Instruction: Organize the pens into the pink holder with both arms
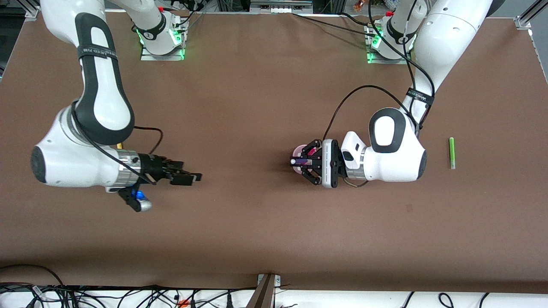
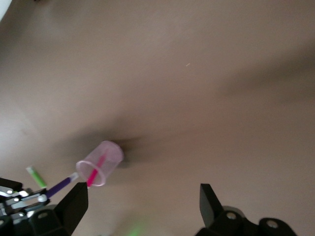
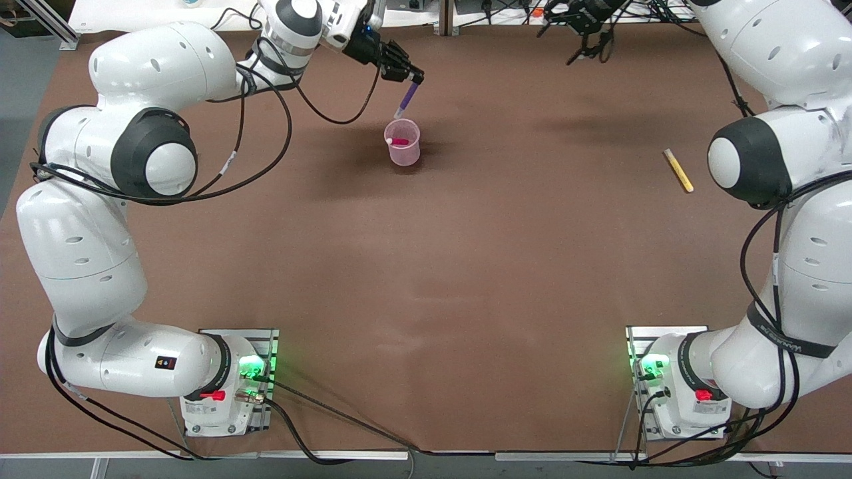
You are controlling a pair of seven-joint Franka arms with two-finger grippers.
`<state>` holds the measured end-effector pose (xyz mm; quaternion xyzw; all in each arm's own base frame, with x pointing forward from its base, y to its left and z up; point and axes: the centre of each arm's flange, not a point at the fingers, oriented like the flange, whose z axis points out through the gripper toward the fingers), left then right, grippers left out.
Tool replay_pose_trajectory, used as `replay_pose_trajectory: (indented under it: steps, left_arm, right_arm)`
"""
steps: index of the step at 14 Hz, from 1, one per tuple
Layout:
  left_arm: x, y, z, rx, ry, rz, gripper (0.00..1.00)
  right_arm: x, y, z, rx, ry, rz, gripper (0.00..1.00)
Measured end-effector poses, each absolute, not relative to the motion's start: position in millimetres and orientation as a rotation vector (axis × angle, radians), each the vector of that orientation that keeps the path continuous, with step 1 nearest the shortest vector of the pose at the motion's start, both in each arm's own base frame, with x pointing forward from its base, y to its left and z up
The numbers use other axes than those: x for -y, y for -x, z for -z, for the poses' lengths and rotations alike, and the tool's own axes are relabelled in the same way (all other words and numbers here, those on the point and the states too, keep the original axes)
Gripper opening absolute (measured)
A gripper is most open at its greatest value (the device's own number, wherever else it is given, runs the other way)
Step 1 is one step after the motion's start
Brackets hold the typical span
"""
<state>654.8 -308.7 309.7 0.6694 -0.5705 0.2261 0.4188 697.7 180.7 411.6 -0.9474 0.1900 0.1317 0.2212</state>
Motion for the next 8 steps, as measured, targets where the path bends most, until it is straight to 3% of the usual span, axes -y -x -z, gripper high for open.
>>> replay_pose_trajectory:
  steps: [7, 8]
  left_arm:
    - [307.3, -637.7, -273.8, 1.445, -1.703, -0.532, 0.19]
    - [307.7, -637.6, -273.8, 1.445, -1.704, -0.533, 0.23]
  right_arm:
    - [-110.1, -666.6, -487.4, -0.233, 2.992, -0.178, 1.00]
    - [-103.2, -657.7, -504.0, -0.186, 3.007, -0.149, 1.00]
